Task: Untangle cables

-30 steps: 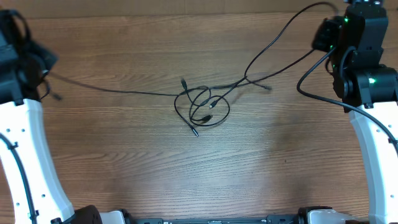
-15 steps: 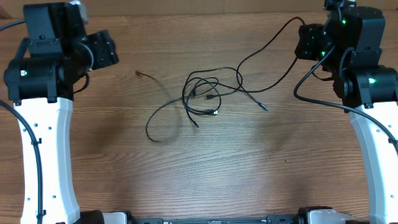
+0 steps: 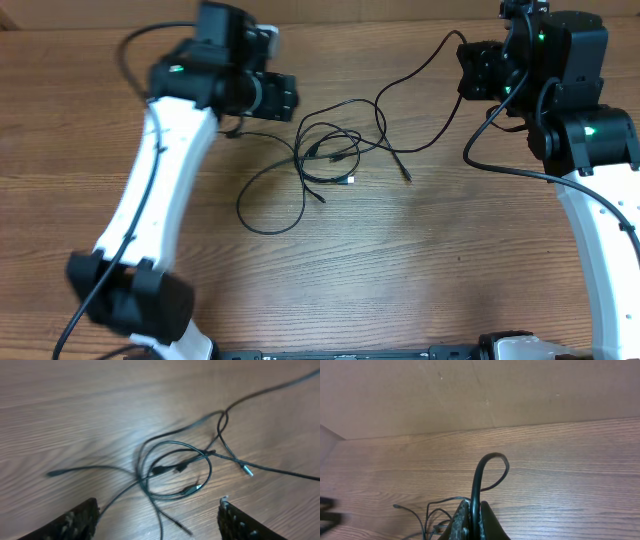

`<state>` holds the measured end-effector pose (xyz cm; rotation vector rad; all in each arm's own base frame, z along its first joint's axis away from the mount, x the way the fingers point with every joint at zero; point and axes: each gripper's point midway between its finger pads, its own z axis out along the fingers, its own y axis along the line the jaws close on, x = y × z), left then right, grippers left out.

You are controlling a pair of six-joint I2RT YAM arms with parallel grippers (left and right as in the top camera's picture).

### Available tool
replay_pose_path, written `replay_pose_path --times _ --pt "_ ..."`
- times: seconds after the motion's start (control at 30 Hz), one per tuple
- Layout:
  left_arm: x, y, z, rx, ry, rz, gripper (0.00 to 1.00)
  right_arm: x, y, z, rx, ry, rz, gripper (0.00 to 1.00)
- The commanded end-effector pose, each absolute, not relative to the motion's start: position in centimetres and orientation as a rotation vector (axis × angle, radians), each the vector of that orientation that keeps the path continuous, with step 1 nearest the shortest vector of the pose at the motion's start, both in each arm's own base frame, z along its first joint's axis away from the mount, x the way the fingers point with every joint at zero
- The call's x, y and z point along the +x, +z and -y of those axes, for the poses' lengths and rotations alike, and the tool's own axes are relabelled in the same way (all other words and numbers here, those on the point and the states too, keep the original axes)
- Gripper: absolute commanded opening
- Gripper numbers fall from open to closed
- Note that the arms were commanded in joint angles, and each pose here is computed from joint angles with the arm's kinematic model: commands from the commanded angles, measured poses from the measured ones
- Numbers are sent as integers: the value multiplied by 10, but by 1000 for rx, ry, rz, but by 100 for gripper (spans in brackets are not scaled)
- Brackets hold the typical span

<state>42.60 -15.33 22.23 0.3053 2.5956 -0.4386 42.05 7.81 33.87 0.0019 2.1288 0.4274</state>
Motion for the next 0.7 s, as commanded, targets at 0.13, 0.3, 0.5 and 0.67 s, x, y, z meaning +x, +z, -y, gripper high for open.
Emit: replay_pose_path --times 0.13,0.3,0.5,0.67 --pt "432 155 217 649 -439 -2617 87 416 364 -80 -25 433 -2066 4" --pt "431 116 243 844 -422 -2604 98 416 364 -80 -25 432 -2065 4" --pt "450 83 229 881 -79 -2607 99 416 364 -80 -25 432 -2065 4" --pt "466 73 229 861 47 -2563 100 417 364 -79 -23 428 -2065 4"
